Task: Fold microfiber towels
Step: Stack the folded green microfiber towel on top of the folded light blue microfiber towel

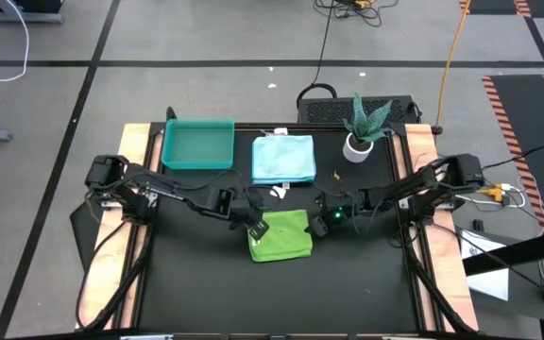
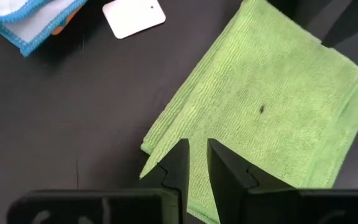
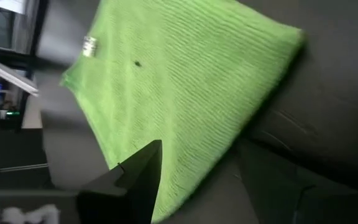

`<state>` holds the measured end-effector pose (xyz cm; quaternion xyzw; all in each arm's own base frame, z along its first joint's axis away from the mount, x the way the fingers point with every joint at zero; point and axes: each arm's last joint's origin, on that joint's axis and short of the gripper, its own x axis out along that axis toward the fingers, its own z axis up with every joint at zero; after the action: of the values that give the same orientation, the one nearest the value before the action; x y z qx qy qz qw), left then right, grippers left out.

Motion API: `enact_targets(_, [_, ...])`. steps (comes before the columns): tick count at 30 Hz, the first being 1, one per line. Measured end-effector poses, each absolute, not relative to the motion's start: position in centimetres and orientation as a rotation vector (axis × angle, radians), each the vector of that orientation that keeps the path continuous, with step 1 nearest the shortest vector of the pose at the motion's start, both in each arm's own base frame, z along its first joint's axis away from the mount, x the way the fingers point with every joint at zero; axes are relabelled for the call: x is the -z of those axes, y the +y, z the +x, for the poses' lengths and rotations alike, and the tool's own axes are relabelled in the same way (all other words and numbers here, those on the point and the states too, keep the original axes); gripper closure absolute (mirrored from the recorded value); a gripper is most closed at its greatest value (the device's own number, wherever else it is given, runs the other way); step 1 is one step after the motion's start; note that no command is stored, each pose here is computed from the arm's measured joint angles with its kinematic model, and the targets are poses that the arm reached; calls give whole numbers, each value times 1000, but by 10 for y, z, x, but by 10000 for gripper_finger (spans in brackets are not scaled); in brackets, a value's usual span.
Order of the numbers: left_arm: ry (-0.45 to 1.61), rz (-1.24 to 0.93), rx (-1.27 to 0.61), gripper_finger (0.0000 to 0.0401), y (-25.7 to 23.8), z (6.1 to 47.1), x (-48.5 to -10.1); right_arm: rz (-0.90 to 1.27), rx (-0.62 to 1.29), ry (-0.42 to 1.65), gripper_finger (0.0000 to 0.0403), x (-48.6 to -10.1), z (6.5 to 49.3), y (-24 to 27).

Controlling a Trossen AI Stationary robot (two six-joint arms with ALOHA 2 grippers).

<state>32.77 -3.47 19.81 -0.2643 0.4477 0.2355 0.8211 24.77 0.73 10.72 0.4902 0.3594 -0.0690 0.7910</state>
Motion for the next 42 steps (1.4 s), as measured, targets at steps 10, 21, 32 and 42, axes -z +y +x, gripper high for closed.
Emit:
enact_targets(10, [994,-562,-525,343,-34,324,-196,1082,101,701,202,-99,259,5])
enact_targets(21, [1205,-916,-569,343,-34,302,-168,1081,101,701,202,-99,259,5])
enact_targets(32, [1119,-1069,-451,343,-34,300,-146,1079,94,706,202,-99,259,5])
enact_targets(42, [1125,-1007,-331,330,-11,301,-151,1071,70,710,202,-100,258,5])
